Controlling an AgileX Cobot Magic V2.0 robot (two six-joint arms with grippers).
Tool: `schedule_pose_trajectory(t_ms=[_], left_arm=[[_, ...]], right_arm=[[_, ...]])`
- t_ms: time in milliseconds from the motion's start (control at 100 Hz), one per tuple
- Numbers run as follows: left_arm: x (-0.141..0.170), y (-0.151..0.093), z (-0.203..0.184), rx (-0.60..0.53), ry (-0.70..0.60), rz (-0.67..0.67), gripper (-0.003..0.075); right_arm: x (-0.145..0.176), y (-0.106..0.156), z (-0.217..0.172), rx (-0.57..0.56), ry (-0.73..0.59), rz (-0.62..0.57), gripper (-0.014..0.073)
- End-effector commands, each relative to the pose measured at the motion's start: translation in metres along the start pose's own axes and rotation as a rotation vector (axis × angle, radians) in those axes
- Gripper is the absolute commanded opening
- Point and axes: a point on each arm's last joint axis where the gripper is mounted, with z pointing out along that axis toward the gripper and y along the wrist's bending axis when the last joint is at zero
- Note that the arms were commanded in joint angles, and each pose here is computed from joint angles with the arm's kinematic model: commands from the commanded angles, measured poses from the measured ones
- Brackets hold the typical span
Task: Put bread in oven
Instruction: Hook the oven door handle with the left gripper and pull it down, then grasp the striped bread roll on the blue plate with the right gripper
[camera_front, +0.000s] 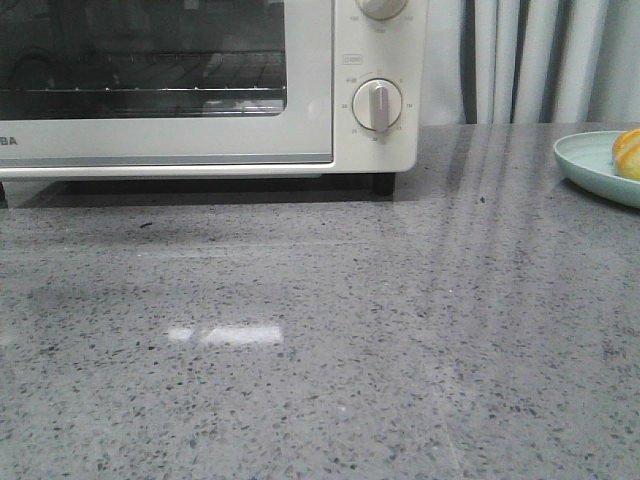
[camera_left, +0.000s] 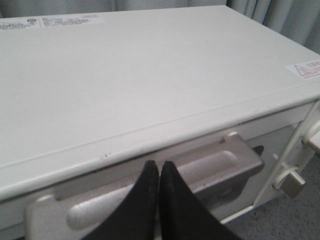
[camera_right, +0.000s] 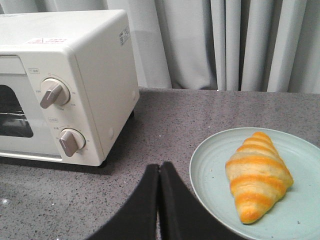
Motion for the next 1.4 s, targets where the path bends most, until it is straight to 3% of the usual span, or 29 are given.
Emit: schedule_pose_trajectory(t_ms=[0,120,330,580,850,1210,1390], left_arm=[[-0.019,-0.001,-0.001,-0.004,-0.115,-0.002,-0.0021],[-0.014,-0.001,0.006,-0.002,-0.081,-0.003,-0.0021],[0.007,-0.002,0.003,0.013,0.122,0.054,-0.0021],[0.041,-0.004,-0.037,0.031,0.235,0.046,-0.0021],[0.097,-0.006,-0.066,0.044,0.383,0.044,-0.0021],[0.117,-0.006,-0.071,0.045,0.421,0.042,-0.0021],[0.105,-0.01,-0.089,0.069,0.314,-0.025,-0.0021]], right_arm=[[-0.016,0.003,-0.002,-0.031,-0.086,-0.023,-0.005],[-0.016,0.003,-0.002,-0.031,-0.086,-0.023,-0.005],[-0.016,0.003,-0.002,-0.031,-0.086,-0.023,-0.005],[-0.016,0.003,-0.002,-0.031,-0.086,-0.023,-0.005],[-0.019,0.005,-0.002,-0.051,-0.119,-0.024,-0.005],[-0.021,0.007,-0.002,-0.069,-0.137,-0.002,-0.005],[-0.024,-0.002,0.002,0.055,0.071,0.056,-0.0044]])
